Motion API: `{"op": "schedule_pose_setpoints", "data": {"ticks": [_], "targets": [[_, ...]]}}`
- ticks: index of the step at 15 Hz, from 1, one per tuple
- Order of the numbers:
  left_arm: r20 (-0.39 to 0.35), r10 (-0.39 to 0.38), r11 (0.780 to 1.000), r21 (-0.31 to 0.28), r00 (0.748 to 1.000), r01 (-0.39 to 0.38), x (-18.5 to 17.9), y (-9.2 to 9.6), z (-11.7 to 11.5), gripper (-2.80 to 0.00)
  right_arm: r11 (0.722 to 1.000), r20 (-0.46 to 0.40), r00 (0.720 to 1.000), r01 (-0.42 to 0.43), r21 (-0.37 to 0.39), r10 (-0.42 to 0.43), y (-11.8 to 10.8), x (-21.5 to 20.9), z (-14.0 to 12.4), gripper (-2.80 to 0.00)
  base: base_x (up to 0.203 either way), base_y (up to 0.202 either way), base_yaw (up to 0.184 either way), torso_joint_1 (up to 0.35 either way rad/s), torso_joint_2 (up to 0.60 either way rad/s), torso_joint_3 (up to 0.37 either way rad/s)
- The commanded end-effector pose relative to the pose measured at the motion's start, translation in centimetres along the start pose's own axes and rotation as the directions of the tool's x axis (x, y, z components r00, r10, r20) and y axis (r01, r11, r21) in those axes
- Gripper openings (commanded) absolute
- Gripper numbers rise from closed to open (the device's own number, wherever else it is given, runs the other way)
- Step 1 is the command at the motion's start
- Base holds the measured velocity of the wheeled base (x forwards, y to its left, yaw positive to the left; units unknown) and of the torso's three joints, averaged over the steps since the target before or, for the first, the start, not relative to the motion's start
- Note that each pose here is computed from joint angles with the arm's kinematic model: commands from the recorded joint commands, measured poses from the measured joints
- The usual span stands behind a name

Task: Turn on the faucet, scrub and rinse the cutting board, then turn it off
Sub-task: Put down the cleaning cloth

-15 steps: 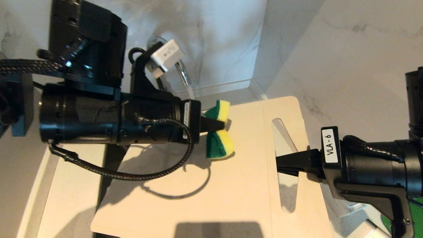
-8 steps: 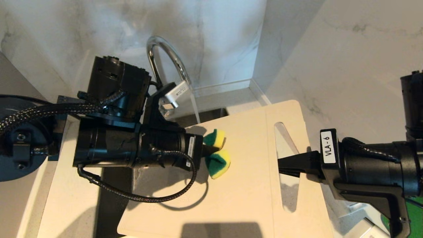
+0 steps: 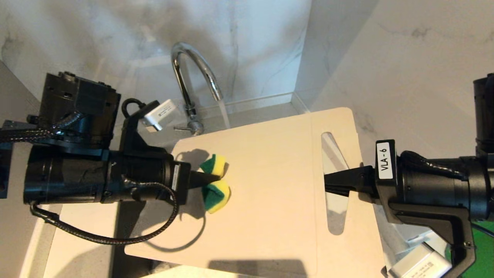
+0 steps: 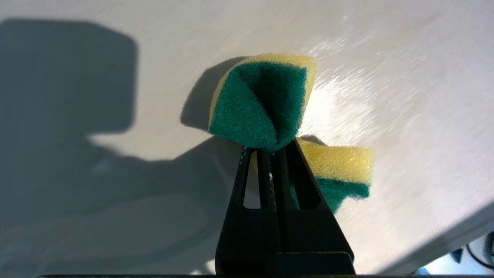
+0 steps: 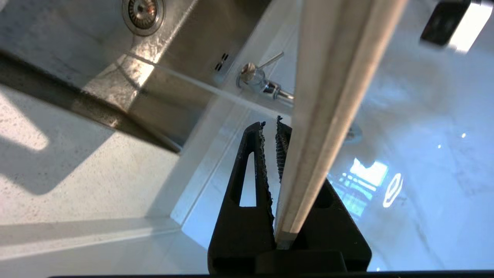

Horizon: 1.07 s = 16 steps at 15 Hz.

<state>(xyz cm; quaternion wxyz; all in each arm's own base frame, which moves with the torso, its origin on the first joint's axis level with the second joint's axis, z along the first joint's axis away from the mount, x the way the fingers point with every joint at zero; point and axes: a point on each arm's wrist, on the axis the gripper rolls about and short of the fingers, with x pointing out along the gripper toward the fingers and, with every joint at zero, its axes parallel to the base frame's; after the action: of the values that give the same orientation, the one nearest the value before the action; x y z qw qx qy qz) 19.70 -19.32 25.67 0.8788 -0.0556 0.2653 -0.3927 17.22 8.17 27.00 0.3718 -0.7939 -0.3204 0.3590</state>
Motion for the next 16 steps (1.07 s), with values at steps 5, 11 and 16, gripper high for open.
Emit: {"op": "schedule_pose_setpoints", "data": {"ticks": [5,11,16], "targets": [[0.023,0.106,0.991,-0.085,0.994,-0.104,-5.4,7.6,-1.7,-2.80,1.000,0.002,1.000,-0.004,-0.009,0.004,0.1,0.0,0.0,-2.80,0.000,0.000,0.000,0.000,0.00,0.000],[0.021,0.167,0.980,-0.114,0.986,-0.164,-7.5,12.2,-4.6,-2.80,1.000,0.001,1.000,-0.003,-0.008,0.003,0.1,0.0,0.0,-2.80,0.000,0.000,0.000,0.000,0.00,0.000],[0.116,0.176,0.983,-0.079,0.977,-0.168,-9.3,12.0,-2.6,-2.80,1.000,0.002,1.000,-0.006,-0.007,0.006,0.2,0.0,0.0,-2.80,0.000,0.000,0.000,0.000,0.00,0.000]]}}
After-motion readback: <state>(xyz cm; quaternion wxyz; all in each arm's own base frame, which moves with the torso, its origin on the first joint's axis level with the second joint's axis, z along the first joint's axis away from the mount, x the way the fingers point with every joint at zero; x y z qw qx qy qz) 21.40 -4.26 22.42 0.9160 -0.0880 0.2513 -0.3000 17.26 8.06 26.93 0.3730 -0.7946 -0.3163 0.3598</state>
